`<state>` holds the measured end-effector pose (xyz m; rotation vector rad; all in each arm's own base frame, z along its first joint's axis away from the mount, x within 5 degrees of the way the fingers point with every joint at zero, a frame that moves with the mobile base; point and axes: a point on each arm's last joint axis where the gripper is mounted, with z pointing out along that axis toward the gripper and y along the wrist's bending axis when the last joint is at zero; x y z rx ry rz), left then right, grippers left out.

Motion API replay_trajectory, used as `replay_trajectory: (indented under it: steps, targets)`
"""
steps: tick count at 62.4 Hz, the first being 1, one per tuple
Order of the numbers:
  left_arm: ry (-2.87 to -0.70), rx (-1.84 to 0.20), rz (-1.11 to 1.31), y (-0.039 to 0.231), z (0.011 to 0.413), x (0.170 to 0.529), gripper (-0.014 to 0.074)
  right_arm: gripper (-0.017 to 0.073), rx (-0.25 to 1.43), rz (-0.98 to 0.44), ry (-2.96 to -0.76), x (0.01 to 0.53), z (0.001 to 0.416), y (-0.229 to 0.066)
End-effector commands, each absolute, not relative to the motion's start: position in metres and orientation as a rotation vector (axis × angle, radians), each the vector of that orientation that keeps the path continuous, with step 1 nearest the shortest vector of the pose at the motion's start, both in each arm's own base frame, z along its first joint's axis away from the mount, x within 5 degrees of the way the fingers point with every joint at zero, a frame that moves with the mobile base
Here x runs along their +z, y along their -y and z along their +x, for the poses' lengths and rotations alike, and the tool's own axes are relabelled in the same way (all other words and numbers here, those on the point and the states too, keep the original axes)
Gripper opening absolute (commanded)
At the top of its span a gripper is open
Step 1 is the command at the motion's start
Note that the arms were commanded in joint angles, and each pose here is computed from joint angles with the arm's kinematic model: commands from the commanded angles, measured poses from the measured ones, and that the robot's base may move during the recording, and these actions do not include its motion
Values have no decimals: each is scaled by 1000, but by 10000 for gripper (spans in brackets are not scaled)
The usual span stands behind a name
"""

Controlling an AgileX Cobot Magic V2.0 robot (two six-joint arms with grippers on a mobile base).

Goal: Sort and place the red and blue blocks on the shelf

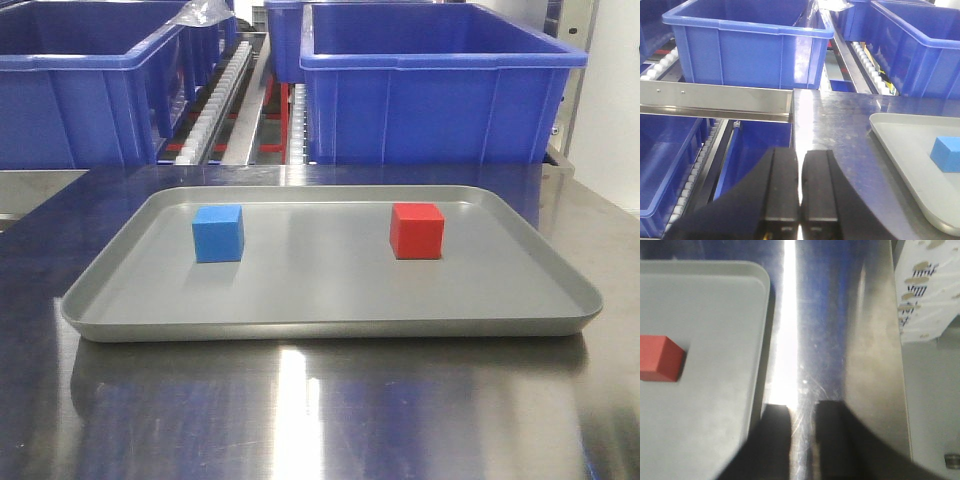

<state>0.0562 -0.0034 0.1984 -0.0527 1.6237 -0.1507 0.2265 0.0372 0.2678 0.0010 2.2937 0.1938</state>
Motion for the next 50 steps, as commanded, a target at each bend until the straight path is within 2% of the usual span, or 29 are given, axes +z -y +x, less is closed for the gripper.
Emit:
replay_trajectory:
  steps: [1,7,29,50]
  targets:
    - [-1543,-159,-43,4,56,198,125,456,202,2,-2204,287,233,-38]
    - [-1543,-159,-43,4,56,198,125,517,216,15,-2220,288,234,-39]
    - [-1543,-159,-43,4,56,198,125,517,316,-40,-2282,310,251,-65]
    - [-1543,-159,-43,4,56,198,125,517,376,-182,-2356,308,286,-112]
